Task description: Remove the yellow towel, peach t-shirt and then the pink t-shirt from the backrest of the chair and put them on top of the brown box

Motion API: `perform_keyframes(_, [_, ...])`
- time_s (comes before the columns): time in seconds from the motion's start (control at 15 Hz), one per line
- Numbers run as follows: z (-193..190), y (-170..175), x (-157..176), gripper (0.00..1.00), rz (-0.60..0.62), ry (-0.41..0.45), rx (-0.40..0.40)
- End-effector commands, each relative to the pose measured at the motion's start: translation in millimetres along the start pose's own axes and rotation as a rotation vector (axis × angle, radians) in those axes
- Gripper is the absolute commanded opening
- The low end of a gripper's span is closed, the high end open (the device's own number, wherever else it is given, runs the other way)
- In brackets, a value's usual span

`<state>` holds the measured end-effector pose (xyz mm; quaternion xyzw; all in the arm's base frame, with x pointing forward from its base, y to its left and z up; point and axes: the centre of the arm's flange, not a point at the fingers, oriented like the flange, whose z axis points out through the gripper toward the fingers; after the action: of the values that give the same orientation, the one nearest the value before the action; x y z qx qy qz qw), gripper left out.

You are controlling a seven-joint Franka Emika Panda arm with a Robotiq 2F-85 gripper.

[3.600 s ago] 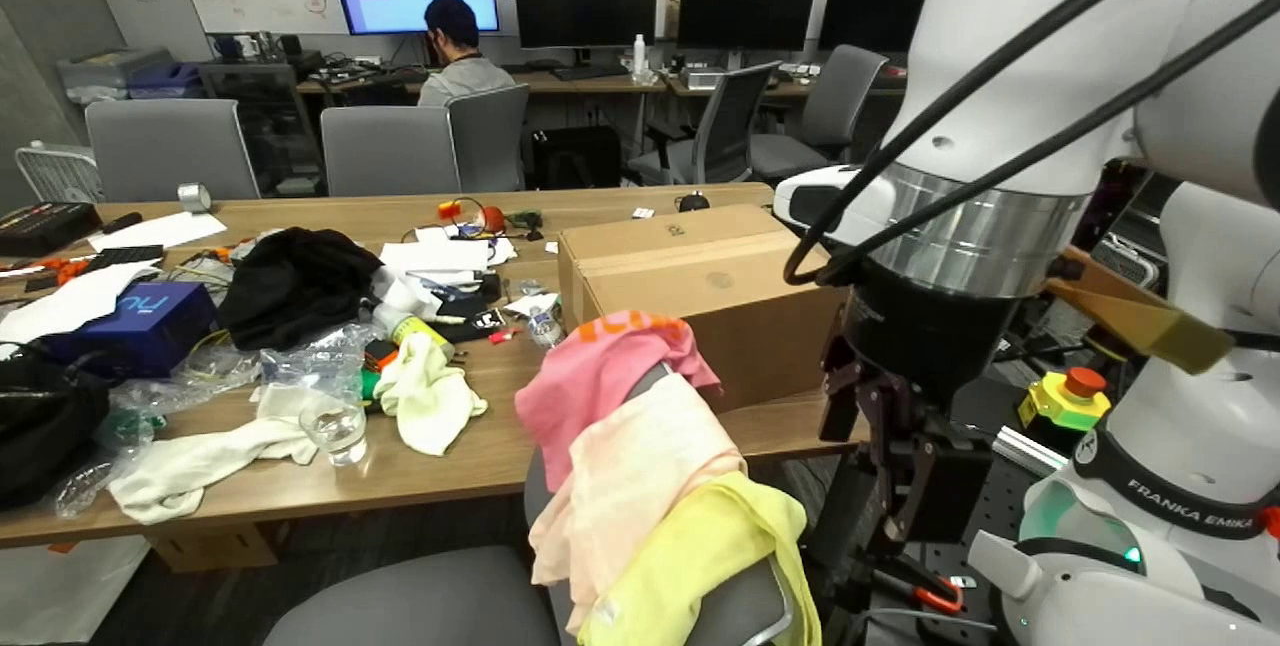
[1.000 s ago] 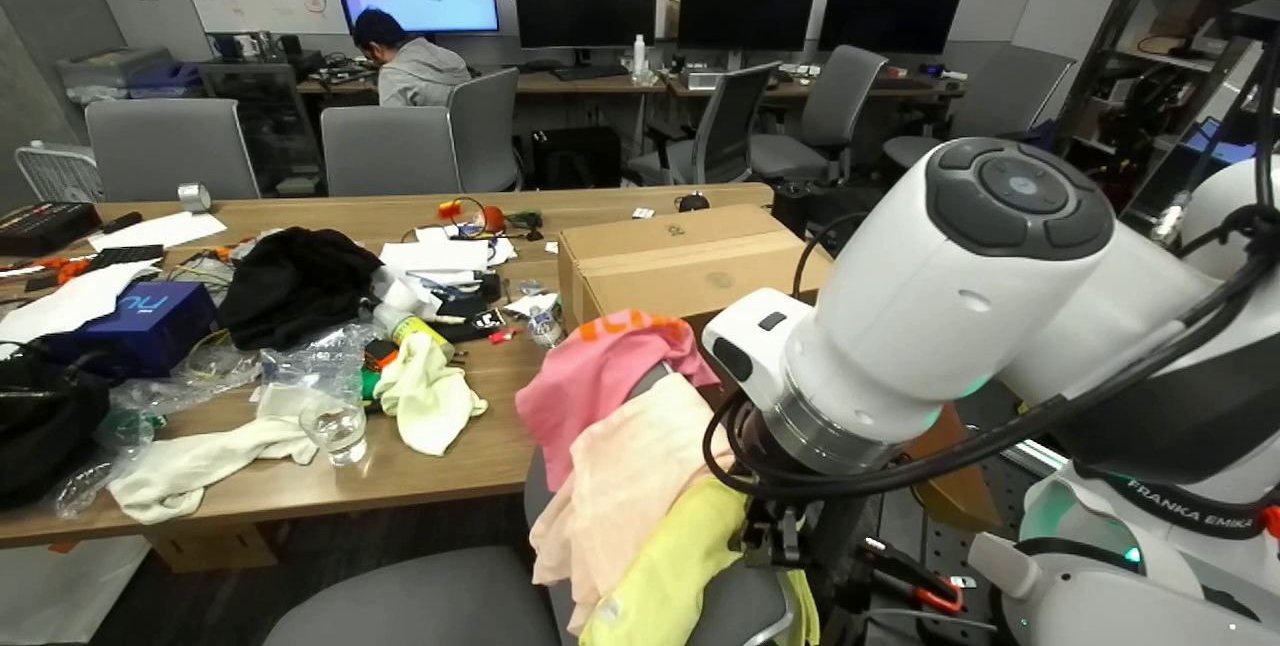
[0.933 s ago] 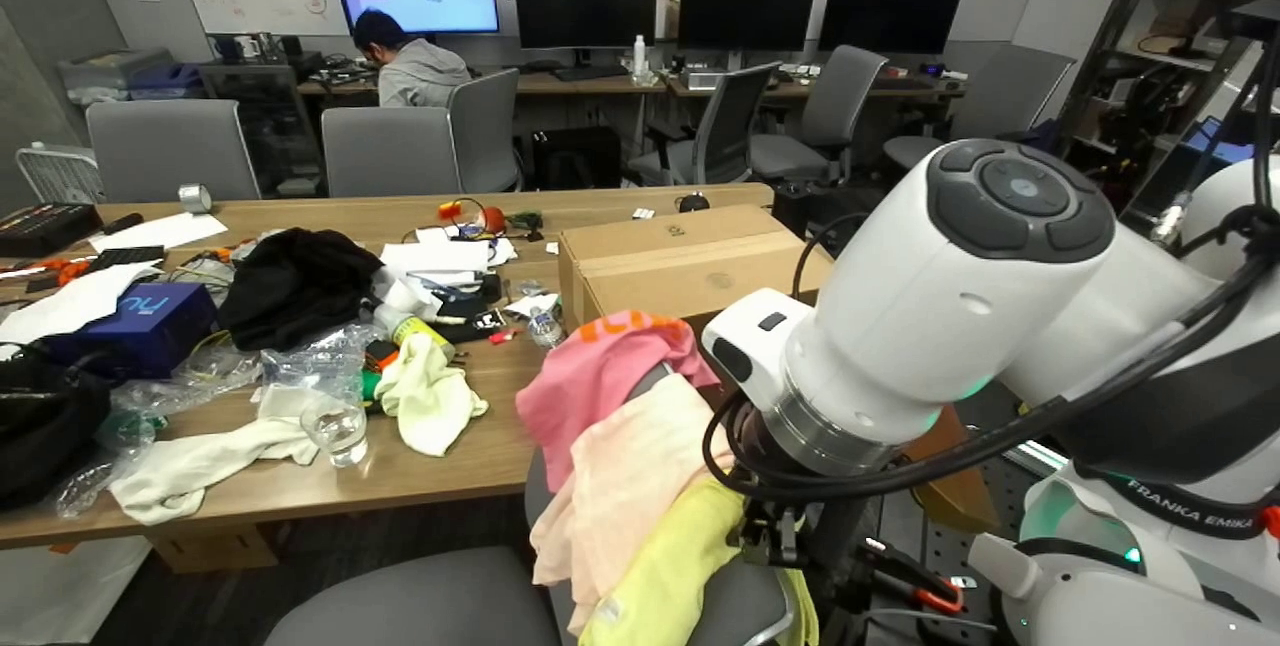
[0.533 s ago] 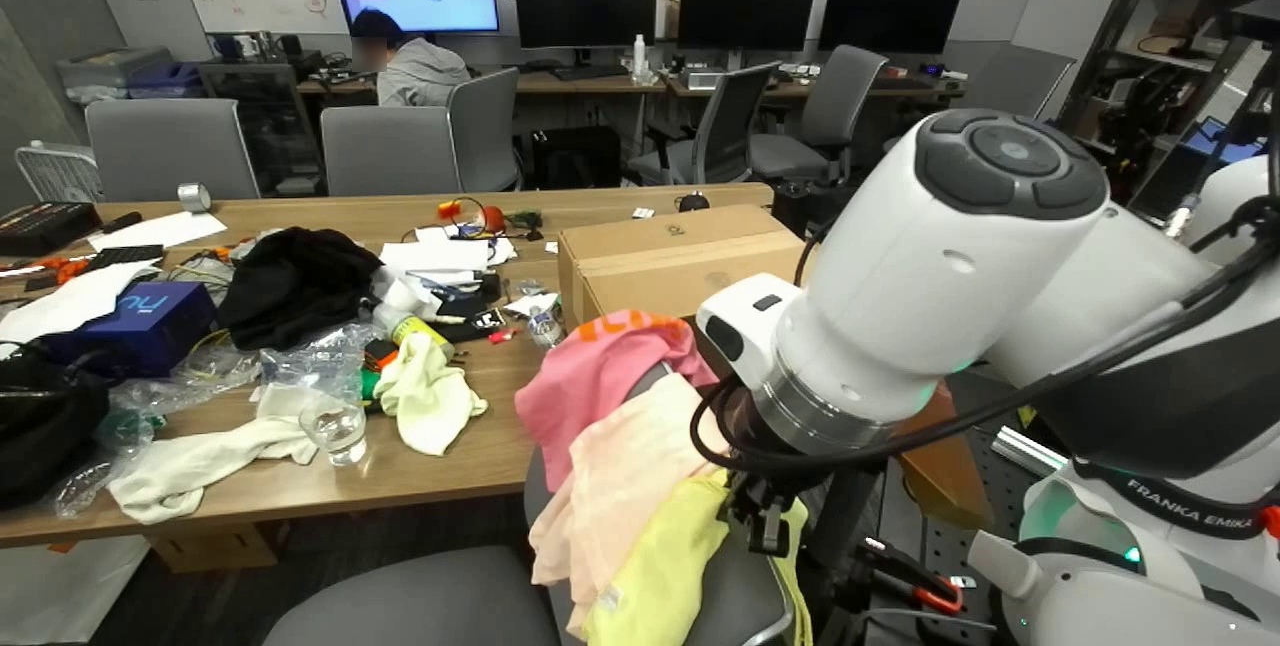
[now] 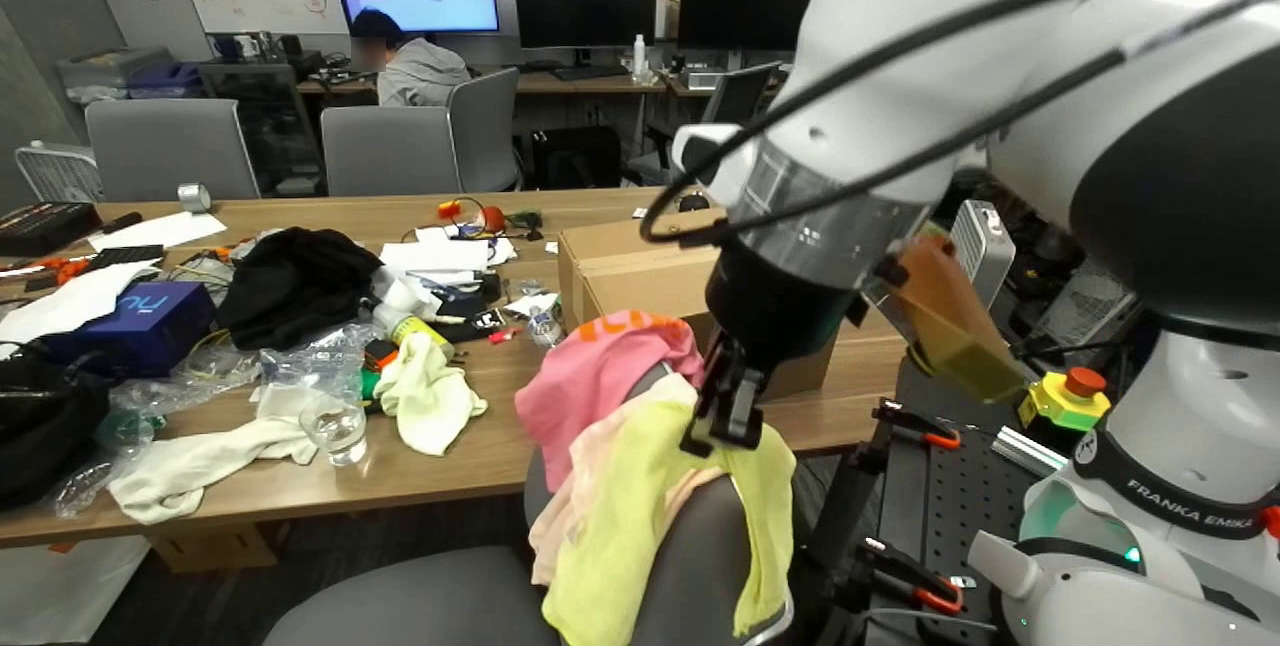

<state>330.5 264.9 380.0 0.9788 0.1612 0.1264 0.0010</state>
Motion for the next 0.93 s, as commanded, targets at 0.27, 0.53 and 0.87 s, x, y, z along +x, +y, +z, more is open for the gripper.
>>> perform_keyframes(0.27, [-102.6, 16.8, 69.9, 0.03, 0.021, -0.045, -0.069])
perform_keyframes(0.53, [-102.3, 49.6, 111.1, 0.03, 0.063, -0.1, -0.205])
perform_keyframes(0.87, [-87.4, 143.4, 163.1, 0.03, 0.214, -0.145, -0.35])
